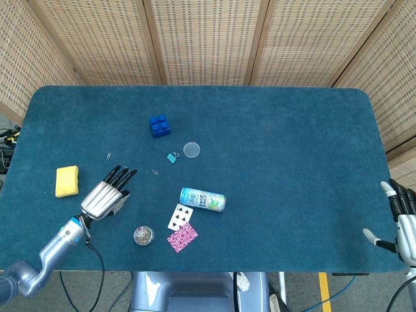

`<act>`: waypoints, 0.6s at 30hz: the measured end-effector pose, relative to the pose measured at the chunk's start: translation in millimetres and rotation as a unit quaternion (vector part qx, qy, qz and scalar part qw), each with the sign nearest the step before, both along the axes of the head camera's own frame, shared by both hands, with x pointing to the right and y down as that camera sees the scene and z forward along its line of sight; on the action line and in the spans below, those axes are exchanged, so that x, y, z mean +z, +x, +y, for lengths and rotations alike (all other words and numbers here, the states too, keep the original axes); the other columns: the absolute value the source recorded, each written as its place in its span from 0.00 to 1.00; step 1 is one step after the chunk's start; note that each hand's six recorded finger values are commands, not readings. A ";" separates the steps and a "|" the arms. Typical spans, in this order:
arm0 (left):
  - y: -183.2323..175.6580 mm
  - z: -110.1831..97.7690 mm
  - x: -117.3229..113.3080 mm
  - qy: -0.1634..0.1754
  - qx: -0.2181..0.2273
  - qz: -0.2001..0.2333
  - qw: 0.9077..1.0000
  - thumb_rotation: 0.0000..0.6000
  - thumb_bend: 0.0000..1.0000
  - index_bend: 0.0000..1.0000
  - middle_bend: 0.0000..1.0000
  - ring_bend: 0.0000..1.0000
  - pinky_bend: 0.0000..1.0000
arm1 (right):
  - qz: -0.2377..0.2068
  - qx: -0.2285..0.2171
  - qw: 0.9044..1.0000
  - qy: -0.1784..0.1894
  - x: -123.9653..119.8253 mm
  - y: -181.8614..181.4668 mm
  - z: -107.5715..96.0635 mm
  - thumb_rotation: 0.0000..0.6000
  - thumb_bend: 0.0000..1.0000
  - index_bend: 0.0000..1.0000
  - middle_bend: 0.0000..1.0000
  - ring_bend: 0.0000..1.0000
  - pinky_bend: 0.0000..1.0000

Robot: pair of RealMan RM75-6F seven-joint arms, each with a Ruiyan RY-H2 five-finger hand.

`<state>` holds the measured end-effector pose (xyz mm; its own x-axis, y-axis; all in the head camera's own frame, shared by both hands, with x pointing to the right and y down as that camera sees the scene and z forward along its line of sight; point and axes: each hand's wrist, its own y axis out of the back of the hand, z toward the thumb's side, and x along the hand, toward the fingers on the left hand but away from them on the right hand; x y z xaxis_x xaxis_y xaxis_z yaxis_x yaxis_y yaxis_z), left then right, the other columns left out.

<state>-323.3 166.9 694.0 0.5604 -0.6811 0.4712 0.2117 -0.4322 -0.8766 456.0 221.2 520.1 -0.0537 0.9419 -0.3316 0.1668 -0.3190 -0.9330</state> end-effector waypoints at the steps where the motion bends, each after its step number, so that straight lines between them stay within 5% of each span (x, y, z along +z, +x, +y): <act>1: 2.2 2.4 -5.3 0.000 0.002 0.009 1.000 1.00 0.54 0.67 0.00 0.00 0.00 | 0.000 0.000 1.000 0.000 -0.1 -0.1 0.1 1.00 0.00 0.03 0.00 0.00 0.00; 9: 12.7 36.0 -39.8 -0.038 0.028 0.054 0.997 1.00 0.54 0.67 0.00 0.00 0.00 | -0.002 -0.002 1.000 0.001 -1.4 -0.8 0.7 1.00 0.00 0.03 0.00 0.00 0.00; 18: 28.2 66.1 -40.6 -0.069 0.068 0.051 0.994 1.00 0.54 0.67 0.00 0.00 0.00 | -0.004 0.000 1.000 0.003 -2.5 0.6 0.7 1.00 0.00 0.03 0.00 0.00 0.00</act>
